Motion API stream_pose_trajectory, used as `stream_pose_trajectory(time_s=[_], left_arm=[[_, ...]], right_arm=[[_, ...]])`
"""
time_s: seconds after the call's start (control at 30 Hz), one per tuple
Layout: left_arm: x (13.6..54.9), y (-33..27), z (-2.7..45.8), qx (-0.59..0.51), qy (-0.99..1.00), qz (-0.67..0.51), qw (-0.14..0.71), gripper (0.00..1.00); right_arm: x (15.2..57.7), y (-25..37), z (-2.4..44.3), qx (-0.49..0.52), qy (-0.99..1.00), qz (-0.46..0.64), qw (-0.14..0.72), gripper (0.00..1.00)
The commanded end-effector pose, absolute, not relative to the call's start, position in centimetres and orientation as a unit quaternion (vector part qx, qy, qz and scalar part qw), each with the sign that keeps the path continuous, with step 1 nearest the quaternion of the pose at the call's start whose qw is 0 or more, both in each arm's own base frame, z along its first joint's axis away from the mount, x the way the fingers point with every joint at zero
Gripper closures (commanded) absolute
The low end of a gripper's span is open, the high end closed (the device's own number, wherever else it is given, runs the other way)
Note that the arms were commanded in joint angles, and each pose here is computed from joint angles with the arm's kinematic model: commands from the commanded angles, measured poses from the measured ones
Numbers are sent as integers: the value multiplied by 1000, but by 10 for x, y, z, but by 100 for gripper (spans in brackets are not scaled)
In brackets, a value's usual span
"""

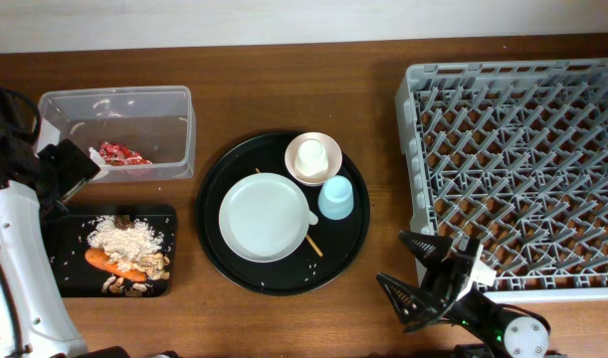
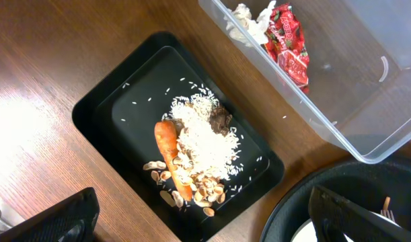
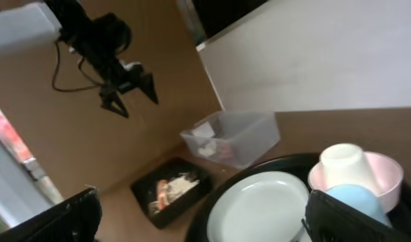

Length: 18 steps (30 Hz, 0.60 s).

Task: Sort waste into correct bins and load items into the dishwasher rack
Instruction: 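Raise the right gripper and reach toward the light-blue cup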

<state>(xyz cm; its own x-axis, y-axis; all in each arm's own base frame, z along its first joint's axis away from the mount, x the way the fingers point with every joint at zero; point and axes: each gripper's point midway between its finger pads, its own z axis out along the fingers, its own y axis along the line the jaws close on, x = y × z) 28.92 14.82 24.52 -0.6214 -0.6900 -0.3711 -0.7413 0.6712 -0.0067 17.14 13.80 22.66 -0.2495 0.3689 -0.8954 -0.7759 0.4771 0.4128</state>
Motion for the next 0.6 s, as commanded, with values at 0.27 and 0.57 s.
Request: stream_pose_trajectory(time_s=[0.27, 0.57], left_arm=[[289, 151, 248, -407, 893, 76, 179, 1], [289, 151, 248, -407, 893, 76, 179, 1]], right_arm=[[177, 135, 344, -200, 593, 442, 643, 2], [296, 142, 342, -195, 756, 339, 525, 2]])
